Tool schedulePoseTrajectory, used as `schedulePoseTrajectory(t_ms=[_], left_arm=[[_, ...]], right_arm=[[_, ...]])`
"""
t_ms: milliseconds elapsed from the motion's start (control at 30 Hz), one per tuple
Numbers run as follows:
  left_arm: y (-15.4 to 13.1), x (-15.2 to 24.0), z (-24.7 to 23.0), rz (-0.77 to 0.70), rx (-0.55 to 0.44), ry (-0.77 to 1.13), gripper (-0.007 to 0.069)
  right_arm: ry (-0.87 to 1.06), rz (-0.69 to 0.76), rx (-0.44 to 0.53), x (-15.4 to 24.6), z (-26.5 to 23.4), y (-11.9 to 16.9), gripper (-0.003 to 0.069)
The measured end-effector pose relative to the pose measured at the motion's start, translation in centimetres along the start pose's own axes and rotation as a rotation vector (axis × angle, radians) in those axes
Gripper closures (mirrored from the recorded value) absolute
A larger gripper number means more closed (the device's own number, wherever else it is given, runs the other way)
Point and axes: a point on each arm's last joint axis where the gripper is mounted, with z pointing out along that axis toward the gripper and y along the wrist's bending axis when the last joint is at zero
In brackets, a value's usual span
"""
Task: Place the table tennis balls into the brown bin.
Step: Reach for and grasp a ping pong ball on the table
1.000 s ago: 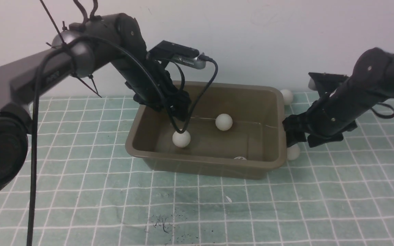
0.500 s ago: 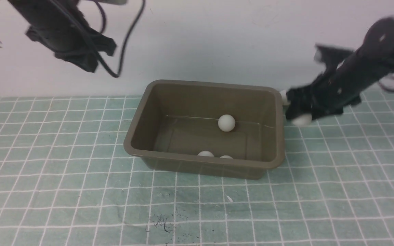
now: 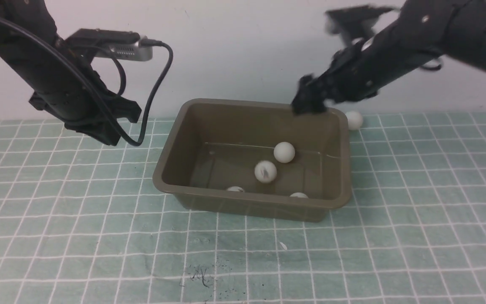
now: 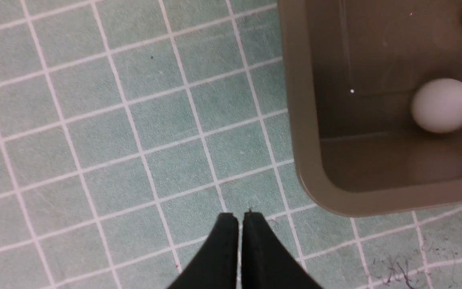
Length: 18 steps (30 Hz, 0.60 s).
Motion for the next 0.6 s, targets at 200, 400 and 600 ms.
schedulePoseTrajectory(t_ms=[200,400,600], left_arm=[[-0.4,0.4,-1.2,-0.002,0.017,-0.003,0.0630],[-1.0,1.0,-4.5,0.009,0.018,-0.066,0.0630],[-1.8,2.3,-8.4,0.026,0.013,-0.133,0.0630]], right_arm=[[-0.078,0.217,0.153,0.9,3.3,-8.7,-0.0008],[-0.096,0.295,0.177,3.7,9.5,-11.2,0.0060],[-0.164,0.307,0.194,4.6,12.0,-11.7,0.0085]])
